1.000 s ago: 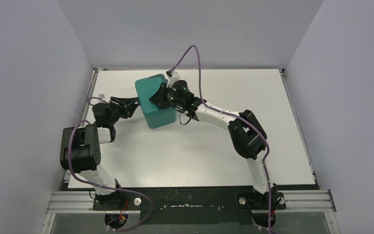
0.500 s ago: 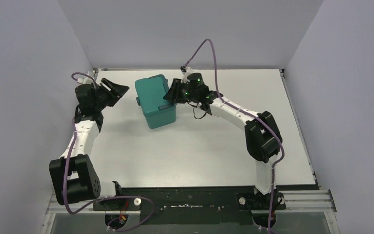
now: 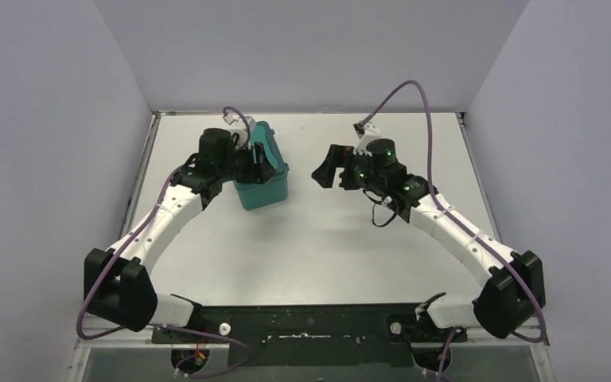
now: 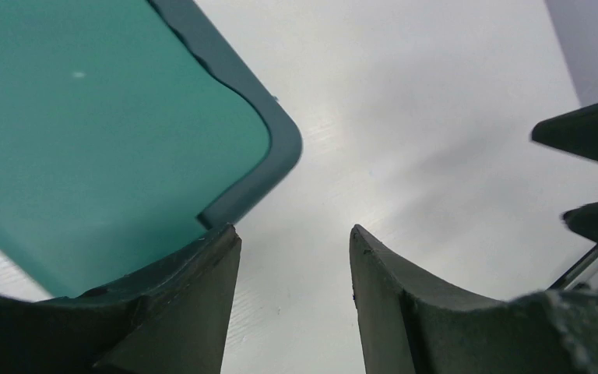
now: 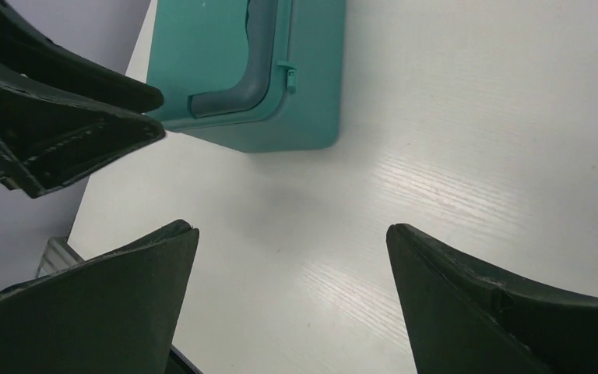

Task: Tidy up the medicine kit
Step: Move the medicine box to the center of the board.

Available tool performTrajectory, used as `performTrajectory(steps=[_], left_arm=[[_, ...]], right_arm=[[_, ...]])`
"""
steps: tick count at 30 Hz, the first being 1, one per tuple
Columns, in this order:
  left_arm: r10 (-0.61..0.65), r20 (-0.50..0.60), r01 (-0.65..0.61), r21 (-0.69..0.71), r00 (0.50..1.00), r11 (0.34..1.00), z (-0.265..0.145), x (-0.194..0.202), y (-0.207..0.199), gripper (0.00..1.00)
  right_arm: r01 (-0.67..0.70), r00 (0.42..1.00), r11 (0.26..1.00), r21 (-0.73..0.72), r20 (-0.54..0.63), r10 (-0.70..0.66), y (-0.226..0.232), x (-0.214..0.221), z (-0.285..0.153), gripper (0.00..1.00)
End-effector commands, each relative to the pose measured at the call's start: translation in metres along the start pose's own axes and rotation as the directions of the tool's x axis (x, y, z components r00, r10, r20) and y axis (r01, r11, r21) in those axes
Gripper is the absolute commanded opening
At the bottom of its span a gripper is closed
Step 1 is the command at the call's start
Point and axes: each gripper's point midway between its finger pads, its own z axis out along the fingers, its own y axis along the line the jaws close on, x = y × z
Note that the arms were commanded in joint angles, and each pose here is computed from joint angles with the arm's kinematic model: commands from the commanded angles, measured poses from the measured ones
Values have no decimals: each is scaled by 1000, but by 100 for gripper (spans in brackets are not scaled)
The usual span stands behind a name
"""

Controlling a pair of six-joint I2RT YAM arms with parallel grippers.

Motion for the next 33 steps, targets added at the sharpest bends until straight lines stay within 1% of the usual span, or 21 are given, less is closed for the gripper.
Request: performTrajectory(steps=[1, 4, 7, 8, 12, 16, 19, 22, 26, 29, 31, 33], left_arm=[[184, -75, -181, 44, 980, 982, 19, 17, -25, 52], [221, -121, -206, 122, 968, 971, 39, 29, -39, 52], [240, -189, -215, 142, 952, 966, 64, 45, -36, 52], [238, -202, -214, 134, 950, 968, 71, 48, -33, 52], [201, -201, -186, 88, 959, 978, 95, 50, -18, 52], [129, -185, -133, -9, 974, 991, 110, 42, 9, 52], [39, -146, -50, -73, 988, 996, 113, 29, 38, 52], [-28, -78, 21, -93, 997, 995, 112, 9, 62, 52], [-58, 25, 61, -121, 998, 991, 114, -22, 88, 52], [-77, 130, 90, -93, 988, 992, 121, -48, 99, 53], [-104, 154, 116, -71, 983, 991, 125, -56, 103, 53], [-129, 155, 138, -48, 979, 989, 127, -62, 102, 53]], right_arm=[[23, 998, 998, 59, 60, -26, -8, -3, -33, 100], [10, 997, 997, 75, 75, -16, -12, 2, -44, 100], [-3, 996, 996, 84, 90, -4, -15, 4, -51, 100], [-6, 995, 997, 83, 96, -2, -15, 5, -52, 100], [-11, 995, 997, 81, 103, 3, -16, 6, -53, 100], [-6, 995, 996, 90, 99, -3, -17, 6, -54, 100], [-8, 995, 996, 87, 98, -1, -17, 8, -55, 100], [-14, 996, 997, 82, 88, 7, -17, 12, -55, 100], [-21, 996, 996, 82, 90, 14, -17, 15, -58, 100], [-31, 995, 996, 85, 99, 22, -17, 14, -61, 100], [-35, 995, 995, 92, 97, 26, -17, 14, -63, 100], [-37, 995, 994, 106, 95, 27, -19, 14, -64, 100]])
